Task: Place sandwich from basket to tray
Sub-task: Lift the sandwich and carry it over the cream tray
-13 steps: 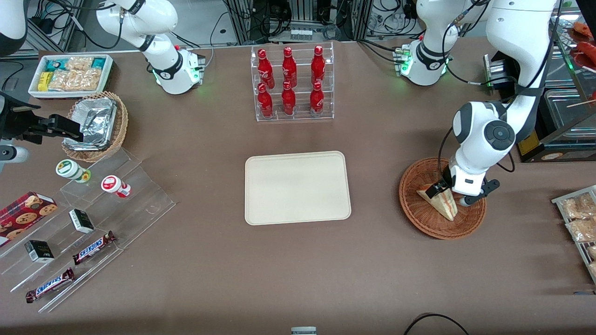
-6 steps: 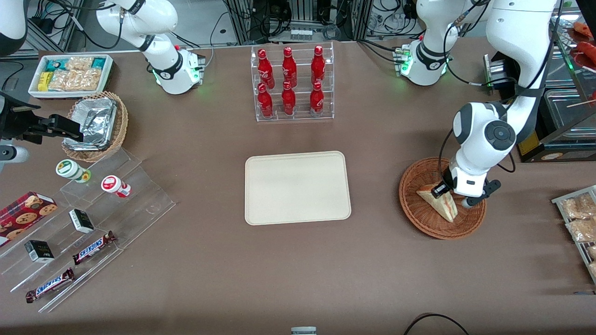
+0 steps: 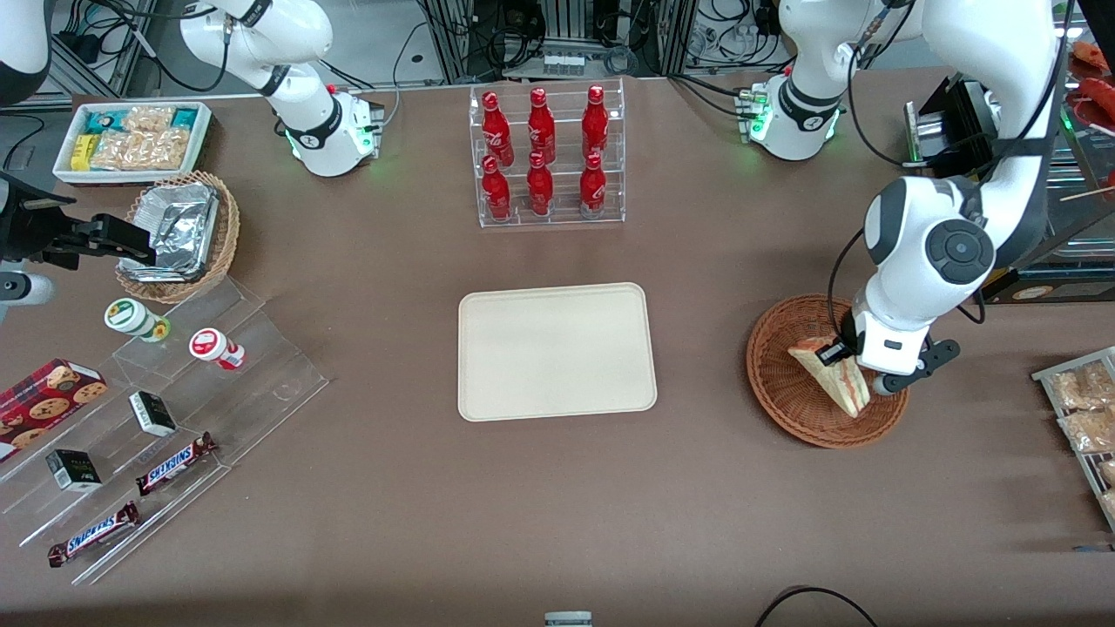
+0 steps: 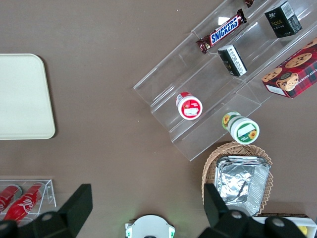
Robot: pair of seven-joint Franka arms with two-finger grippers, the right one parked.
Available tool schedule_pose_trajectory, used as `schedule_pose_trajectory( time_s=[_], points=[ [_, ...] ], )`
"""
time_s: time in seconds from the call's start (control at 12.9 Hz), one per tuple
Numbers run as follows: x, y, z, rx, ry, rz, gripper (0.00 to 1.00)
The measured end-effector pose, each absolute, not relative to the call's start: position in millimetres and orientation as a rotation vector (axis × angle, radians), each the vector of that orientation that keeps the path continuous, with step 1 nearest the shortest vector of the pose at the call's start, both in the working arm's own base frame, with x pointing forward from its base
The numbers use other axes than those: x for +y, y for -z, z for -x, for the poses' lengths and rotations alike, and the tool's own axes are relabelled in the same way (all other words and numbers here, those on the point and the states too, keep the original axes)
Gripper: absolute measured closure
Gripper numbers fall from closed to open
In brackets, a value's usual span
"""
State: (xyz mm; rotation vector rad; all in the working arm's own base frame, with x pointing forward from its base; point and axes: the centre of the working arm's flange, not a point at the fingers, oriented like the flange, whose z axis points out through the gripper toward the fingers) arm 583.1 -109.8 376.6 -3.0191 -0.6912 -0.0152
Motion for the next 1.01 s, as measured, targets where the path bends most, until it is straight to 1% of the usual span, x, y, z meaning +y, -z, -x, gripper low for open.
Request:
schedule_pose_trajectory(
  time_s=[0.16,0.23,0.39,0.7,1.01],
  points=[
    [-153.9,-419.6,-586.2,-0.560,0.000,3.036,0.85],
    [-179.7,-432.3,-582.6,-0.486,0.006,3.050,0.85],
    [-237.2,-443.1,-569.5,-0.343,0.032,3.081,0.85],
    [-359.6,-426.4,-542.9,-0.133,0.010,3.136,0.85],
    [-461.4,-375.5,-510.2,0.042,-0.008,3.151,0.85]
  ],
)
